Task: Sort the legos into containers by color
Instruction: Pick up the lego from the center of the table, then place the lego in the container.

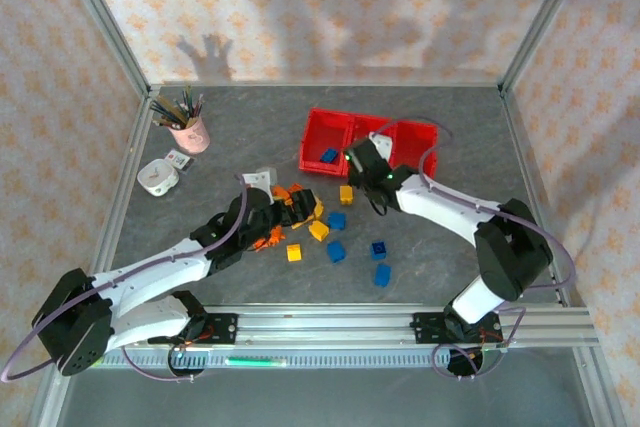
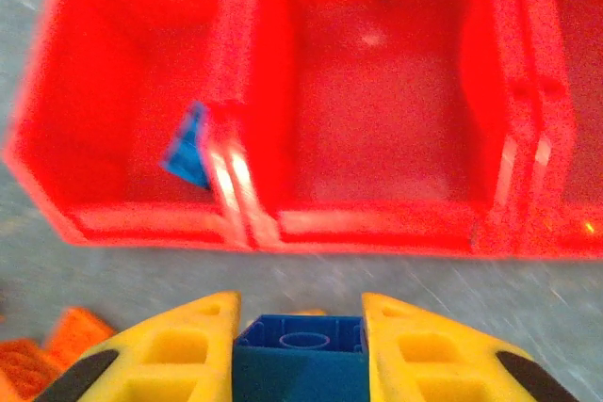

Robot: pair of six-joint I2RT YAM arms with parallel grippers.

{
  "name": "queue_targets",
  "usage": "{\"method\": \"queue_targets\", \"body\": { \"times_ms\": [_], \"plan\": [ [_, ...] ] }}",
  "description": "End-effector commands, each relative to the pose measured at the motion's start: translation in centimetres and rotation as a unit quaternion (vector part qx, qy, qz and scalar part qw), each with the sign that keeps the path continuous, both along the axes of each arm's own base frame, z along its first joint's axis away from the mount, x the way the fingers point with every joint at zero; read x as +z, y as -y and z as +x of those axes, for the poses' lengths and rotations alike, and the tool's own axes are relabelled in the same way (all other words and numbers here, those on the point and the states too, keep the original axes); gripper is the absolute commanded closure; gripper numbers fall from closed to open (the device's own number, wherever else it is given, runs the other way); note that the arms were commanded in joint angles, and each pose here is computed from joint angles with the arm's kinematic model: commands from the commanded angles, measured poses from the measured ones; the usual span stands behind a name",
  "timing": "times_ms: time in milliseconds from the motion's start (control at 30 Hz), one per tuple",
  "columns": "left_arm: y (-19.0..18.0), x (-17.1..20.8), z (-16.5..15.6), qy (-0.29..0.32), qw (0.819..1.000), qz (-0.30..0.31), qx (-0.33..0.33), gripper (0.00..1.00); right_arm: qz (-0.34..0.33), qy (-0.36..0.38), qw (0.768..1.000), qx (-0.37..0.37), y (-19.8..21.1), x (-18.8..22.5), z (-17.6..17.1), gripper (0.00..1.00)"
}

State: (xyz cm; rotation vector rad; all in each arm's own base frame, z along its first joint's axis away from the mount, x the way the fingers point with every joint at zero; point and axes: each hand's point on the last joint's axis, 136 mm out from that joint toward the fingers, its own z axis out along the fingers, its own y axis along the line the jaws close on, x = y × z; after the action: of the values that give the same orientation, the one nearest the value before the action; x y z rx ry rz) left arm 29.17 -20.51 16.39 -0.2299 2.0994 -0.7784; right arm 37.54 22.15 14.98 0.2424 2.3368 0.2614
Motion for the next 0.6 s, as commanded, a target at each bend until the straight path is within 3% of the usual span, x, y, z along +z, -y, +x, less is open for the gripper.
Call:
{"method": "queue_targets", "body": {
  "times_ms": [0, 400, 567],
  "plan": [
    [-1.5, 2.0, 1.3, 0.020, 1.000, 0.004, 0.024, 0.01, -0.022, 0.012, 0.999, 0.035, -2.1, 0.9, 2.0, 0.71],
    [-4.6, 2.3, 4.4, 0.022, 0.998, -0.005, 0.065, 0.01, -0.069, 0.039, 0.994, 0.080, -8.8, -0.3, 11.0, 0.70],
    [-4.8, 2.4, 5.0, 0.022, 0.997, -0.018, 0.074, 0.01, -0.082, 0.032, 0.993, 0.076, -9.6, -2.0, 13.2, 0.62]
  ]
}}
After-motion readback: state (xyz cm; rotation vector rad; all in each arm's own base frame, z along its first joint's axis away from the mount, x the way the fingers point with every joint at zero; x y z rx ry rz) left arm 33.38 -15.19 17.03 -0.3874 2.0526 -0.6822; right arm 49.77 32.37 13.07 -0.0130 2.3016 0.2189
